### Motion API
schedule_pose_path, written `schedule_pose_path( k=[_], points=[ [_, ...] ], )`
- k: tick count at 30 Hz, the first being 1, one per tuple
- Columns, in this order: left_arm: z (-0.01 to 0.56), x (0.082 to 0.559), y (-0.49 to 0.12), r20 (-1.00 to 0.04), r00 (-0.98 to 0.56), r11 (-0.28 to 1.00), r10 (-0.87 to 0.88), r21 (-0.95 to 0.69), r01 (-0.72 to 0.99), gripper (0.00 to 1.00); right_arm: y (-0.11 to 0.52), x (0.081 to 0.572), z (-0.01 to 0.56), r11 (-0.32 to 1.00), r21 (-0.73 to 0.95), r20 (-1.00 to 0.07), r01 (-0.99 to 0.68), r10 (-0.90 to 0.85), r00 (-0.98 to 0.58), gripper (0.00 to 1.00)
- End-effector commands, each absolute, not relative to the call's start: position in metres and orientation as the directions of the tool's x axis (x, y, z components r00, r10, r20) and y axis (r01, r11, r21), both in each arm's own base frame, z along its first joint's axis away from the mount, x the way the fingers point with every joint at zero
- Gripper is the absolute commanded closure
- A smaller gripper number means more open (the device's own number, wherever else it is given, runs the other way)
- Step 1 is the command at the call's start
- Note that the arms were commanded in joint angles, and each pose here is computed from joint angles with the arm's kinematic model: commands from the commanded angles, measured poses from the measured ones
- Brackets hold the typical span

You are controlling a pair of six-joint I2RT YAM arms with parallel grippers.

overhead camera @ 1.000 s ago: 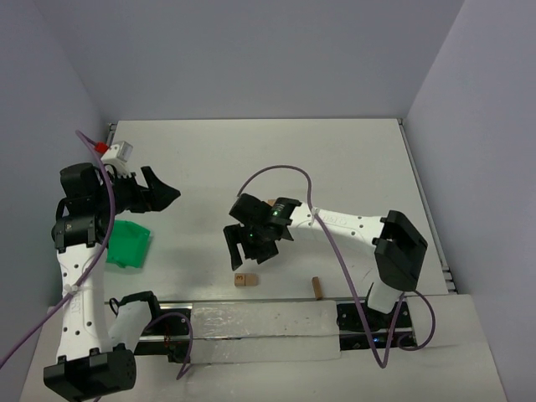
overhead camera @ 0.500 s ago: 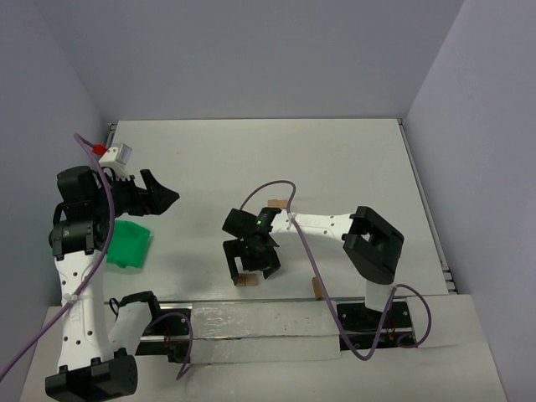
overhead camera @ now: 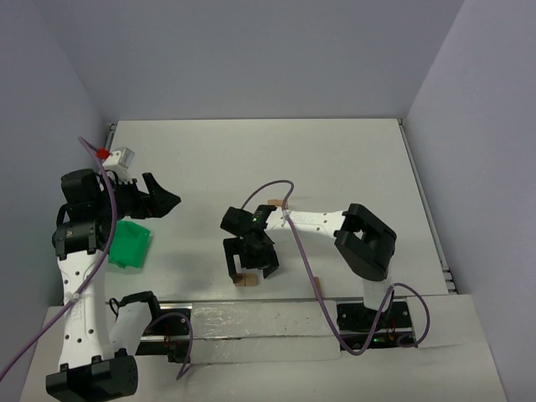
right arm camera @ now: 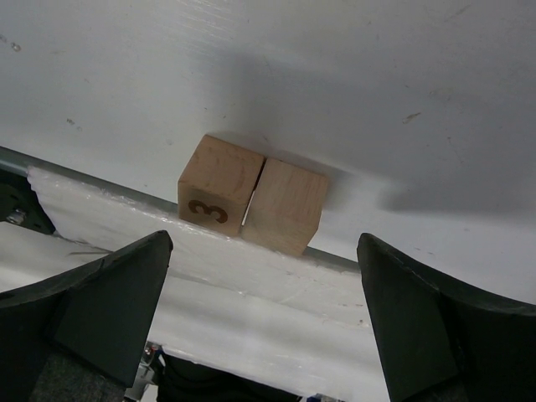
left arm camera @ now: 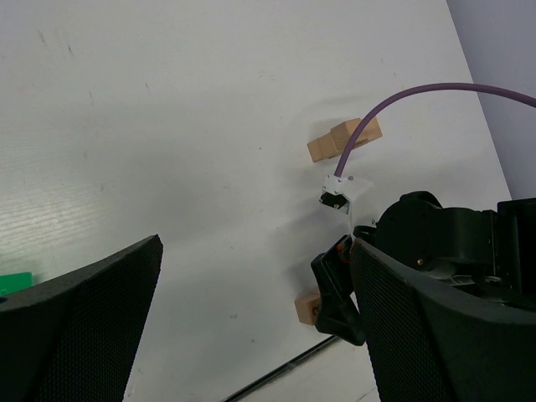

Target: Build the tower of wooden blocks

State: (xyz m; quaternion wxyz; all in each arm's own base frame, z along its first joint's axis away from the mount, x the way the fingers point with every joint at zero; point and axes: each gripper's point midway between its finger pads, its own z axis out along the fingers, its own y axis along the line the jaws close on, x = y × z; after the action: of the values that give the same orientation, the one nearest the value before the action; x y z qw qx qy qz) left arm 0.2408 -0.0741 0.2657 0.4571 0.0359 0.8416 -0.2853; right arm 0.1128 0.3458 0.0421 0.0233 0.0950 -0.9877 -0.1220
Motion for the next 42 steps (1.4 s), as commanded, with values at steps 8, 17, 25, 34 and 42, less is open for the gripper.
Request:
schedule_pose_path(
  k=[8,17,25,34,42],
  points=[
    [0.272,0.240,-0.074,-0.815,-0.547,0.830,-0.188,-0.430,0.354,0.01,0.352,0.124,0.045,0.961,0.231,0.007,-0.154,-0.160,-0.987,0.00],
    [0.265,0.237,-0.073,-0.813,-0.552,0.834,-0.184,-0.427,0.351,0.01,0.356,0.133,0.049,0.960,0.233,-0.026,-0.157,-0.155,-0.988,0.00],
    [0.263,0.236,-0.072,-0.812,-0.555,0.835,-0.182,-0.426,0.349,0.02,0.356,0.134,0.044,0.964,0.216,-0.026,-0.157,-0.155,-0.988,0.00],
    [0.263,0.235,-0.073,-0.812,-0.554,0.831,-0.185,-0.430,0.353,0.02,0.356,0.134,0.042,0.965,0.209,-0.026,-0.158,-0.156,-0.987,0.00],
    [0.263,0.234,-0.073,-0.812,-0.554,0.829,-0.187,-0.432,0.354,0.02,0.358,0.133,0.041,0.964,0.208,-0.029,-0.167,-0.165,-0.986,0.00]
  ],
)
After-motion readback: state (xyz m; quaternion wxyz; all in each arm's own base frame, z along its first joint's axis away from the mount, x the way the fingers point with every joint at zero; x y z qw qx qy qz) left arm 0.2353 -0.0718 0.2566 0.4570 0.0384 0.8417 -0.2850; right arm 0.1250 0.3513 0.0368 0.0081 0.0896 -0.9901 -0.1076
